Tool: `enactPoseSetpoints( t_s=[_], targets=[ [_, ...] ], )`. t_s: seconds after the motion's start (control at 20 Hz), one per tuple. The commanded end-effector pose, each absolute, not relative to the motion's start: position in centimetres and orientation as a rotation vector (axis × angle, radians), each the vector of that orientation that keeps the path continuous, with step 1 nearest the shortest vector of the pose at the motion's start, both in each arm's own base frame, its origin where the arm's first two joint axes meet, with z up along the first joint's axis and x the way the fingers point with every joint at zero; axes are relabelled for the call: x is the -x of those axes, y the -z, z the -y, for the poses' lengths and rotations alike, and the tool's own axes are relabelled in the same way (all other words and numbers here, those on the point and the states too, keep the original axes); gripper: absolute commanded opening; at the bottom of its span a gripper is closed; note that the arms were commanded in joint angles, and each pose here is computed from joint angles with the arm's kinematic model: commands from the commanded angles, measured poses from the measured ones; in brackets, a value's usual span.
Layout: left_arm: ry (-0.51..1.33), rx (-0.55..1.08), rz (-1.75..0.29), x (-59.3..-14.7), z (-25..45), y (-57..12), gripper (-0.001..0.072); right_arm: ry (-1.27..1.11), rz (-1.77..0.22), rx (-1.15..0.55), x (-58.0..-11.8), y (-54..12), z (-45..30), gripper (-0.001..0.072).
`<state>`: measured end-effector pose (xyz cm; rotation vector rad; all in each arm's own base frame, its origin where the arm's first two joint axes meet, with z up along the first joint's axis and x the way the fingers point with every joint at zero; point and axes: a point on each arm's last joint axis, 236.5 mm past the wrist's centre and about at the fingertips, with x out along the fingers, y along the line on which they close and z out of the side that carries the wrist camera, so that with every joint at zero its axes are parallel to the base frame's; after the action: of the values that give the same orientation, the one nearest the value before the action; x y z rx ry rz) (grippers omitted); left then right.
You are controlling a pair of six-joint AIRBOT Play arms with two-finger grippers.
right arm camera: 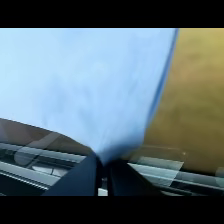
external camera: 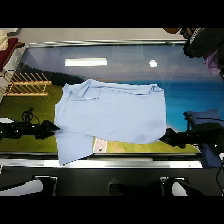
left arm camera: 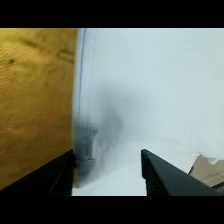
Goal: Fold the clothes and pants, and hang the long-sleeved shirts on hangers.
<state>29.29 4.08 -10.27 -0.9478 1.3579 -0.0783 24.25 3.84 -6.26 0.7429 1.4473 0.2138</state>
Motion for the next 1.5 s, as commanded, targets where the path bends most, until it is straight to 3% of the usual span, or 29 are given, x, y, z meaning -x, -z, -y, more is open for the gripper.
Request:
enactPoseSetpoints(
  t_s=[0.0, 0.1, 0.3, 0.5, 0.7, 0.85, 1.0, 1.15, 1.3, 1.45],
  targets=[
    [0.076, 0.94, -1.378, -29.2, -3.9, 11.1, 0.0288, -0.218, -1.402, -0.735, -24.7, 5.3, -3.9, 0.0038],
    [0.077, 0.939, -1.376, -29.3, -3.8, 11.0, 0.0017, -0.235, -1.375, -0.732, -25.0, 4.6, -4.3, 0.0038],
    [0.094, 0.986, -1.313, -30.8, -3.4, 9.6, 0.0015, -0.322, -1.304, -0.661, -27.2, 3.8, -7.9, 0.0036],
    [0.138, 0.94, -1.179, -34.6, -3.4, 4.6, 0.0014, -0.255, -1.059, -0.614, -34.5, -1.2, -8.1, 0.0036],
    [0.223, 0.771, -0.895, -40.8, -3.0, -8.7, 0.0014, -0.268, -0.739, -0.514, -41.1, -14.0, -6.3, 0.0035],
    [0.244, 0.655, -0.621, -42.6, -2.5, -22.9, 0.0014, -0.302, -0.542, -0.412, -42.3, -25.0, -5.8, 0.0036],
    [0.174, 0.503, -0.342, -39.2, -2.9, -36.7, 0.0014, -0.338, -0.503, -0.303, -38.6, -32.9, -6.5, 0.0036],
    [0.003, 0.369, -0.133, -32.1, -3.7, -45.9, 0.0014, -0.363, -0.376, -0.236, -31.3, -41.2, -7.6, 0.0035],
    [-0.142, 0.344, 0.011, -25.1, -4.2, -50.0, 0.0014, -0.278, -0.126, -0.245, -23.3, -49.1, -6.7, 0.0035],
    [-0.252, 0.357, 0.045, -20.9, -5.0, -50.2, 0.0014, -0.184, 0.073, -0.326, -17.5, -53.5, -4.7, 0.0035]
  ],
)
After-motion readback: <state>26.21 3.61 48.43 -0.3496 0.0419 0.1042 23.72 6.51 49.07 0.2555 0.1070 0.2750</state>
